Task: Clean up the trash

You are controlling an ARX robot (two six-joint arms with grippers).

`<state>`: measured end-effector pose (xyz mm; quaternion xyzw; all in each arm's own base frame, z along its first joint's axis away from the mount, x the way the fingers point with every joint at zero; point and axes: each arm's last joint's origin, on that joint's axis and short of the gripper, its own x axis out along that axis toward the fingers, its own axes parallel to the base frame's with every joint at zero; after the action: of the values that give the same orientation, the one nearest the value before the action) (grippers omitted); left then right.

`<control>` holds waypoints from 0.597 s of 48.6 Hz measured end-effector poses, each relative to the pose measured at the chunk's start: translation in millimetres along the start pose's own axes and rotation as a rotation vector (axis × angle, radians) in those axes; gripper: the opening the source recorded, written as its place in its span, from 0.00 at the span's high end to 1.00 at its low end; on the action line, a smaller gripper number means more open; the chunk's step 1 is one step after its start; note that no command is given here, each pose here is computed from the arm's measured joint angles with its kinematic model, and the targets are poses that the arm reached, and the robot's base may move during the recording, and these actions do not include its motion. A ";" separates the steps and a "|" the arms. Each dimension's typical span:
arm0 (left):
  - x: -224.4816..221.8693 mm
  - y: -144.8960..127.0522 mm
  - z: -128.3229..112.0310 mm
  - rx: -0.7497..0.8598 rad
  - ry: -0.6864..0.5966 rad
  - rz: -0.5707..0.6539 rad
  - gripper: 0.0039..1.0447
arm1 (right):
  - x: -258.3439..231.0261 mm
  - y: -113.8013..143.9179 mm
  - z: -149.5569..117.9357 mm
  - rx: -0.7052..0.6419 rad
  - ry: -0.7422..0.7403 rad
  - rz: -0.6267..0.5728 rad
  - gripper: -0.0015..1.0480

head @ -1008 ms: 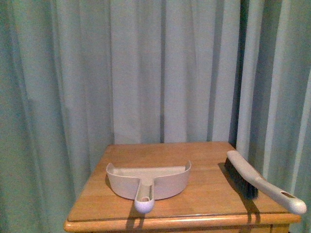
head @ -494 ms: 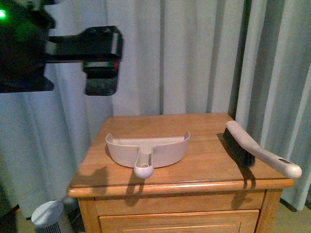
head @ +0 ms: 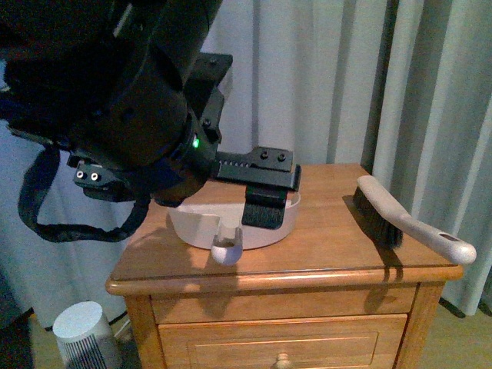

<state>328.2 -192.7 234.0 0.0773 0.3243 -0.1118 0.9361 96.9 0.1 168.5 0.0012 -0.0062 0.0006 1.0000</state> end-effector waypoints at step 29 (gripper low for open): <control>44.2 -13.7 4.8 -0.046 0.057 0.048 0.07 | 0.0 0.0 0.0 0.000 0.000 0.000 0.07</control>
<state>361.3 -213.9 209.2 0.0668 0.3515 -0.0797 0.9304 96.9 0.1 168.5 0.0012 -0.0062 0.0008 1.0000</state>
